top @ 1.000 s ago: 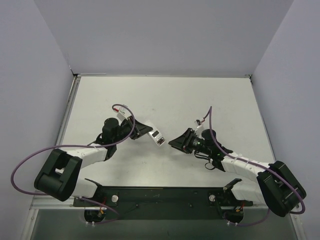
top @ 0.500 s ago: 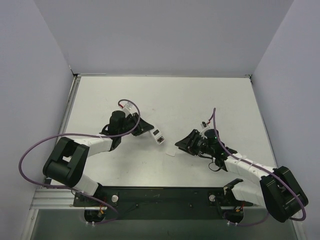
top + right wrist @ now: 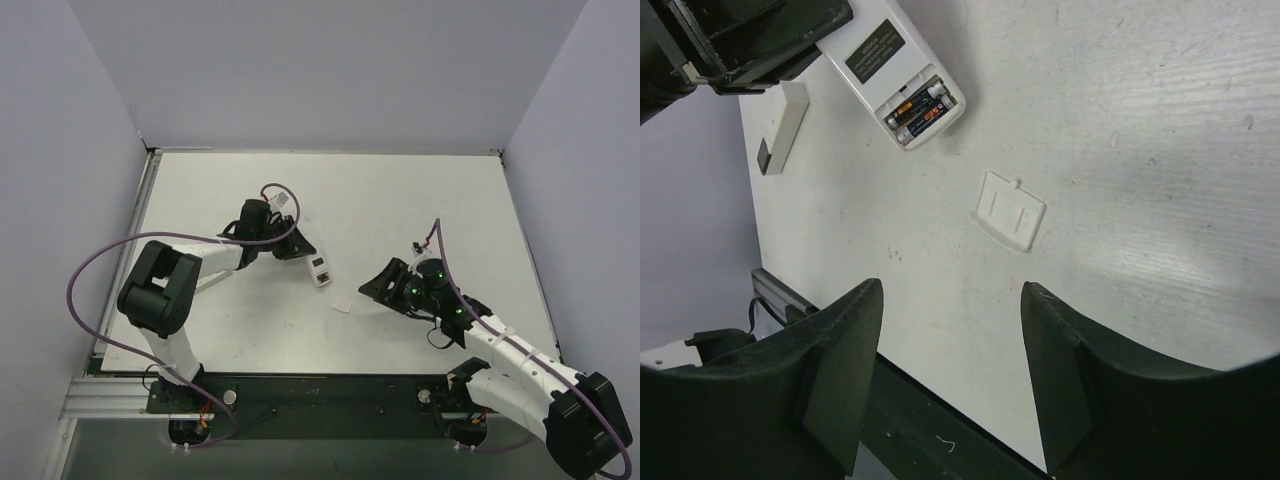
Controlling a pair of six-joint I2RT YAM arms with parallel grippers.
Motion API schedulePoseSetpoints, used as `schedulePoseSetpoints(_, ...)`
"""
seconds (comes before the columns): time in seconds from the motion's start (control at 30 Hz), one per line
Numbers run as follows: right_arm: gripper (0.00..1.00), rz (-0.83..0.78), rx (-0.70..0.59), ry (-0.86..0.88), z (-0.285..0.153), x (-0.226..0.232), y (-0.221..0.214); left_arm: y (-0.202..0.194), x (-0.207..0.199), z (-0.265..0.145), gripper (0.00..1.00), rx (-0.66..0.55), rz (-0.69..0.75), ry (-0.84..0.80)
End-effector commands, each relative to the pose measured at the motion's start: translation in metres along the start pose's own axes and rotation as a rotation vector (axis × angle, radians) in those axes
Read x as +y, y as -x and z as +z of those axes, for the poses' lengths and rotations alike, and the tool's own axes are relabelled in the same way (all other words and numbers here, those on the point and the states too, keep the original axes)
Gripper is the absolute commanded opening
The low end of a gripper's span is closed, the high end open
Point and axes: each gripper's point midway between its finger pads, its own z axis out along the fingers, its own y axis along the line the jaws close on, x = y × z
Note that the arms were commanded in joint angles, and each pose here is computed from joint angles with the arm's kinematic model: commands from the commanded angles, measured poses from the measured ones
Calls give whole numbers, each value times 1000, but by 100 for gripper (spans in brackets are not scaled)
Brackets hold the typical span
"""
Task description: Unload the batteries from the remote control
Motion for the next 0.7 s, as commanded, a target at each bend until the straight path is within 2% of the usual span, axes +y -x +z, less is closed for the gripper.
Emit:
schedulePoseSetpoints(0.0,53,-43,-28,-74,-9,-6,9,-6,-6,7,2,91,34,-38)
schedulePoseSetpoints(0.27,53,-55,-40,-86,-15,-6,12,-8,5,27,37,160,30,-12)
schedulePoseSetpoints(0.33,53,-54,-41,-91,-15,-7,12,-10,8,31,41,179,40,-2)
schedulePoseSetpoints(0.37,53,-54,-42,-90,-15,-7,12,-7,6,32,50,184,43,11)
schedulePoseSetpoints(0.53,53,-55,-41,-93,-18,-7,12,-2,18,28,59,192,61,104)
schedulePoseSetpoints(0.57,53,-56,-45,-94,-18,-7,12,-4,22,26,70,201,54,131)
schedulePoseSetpoints(0.6,53,-56,-45,-98,-19,-8,11,2,20,25,75,193,61,147)
schedulePoseSetpoints(0.67,53,-56,-49,-101,-19,-9,12,5,25,18,78,189,68,209)
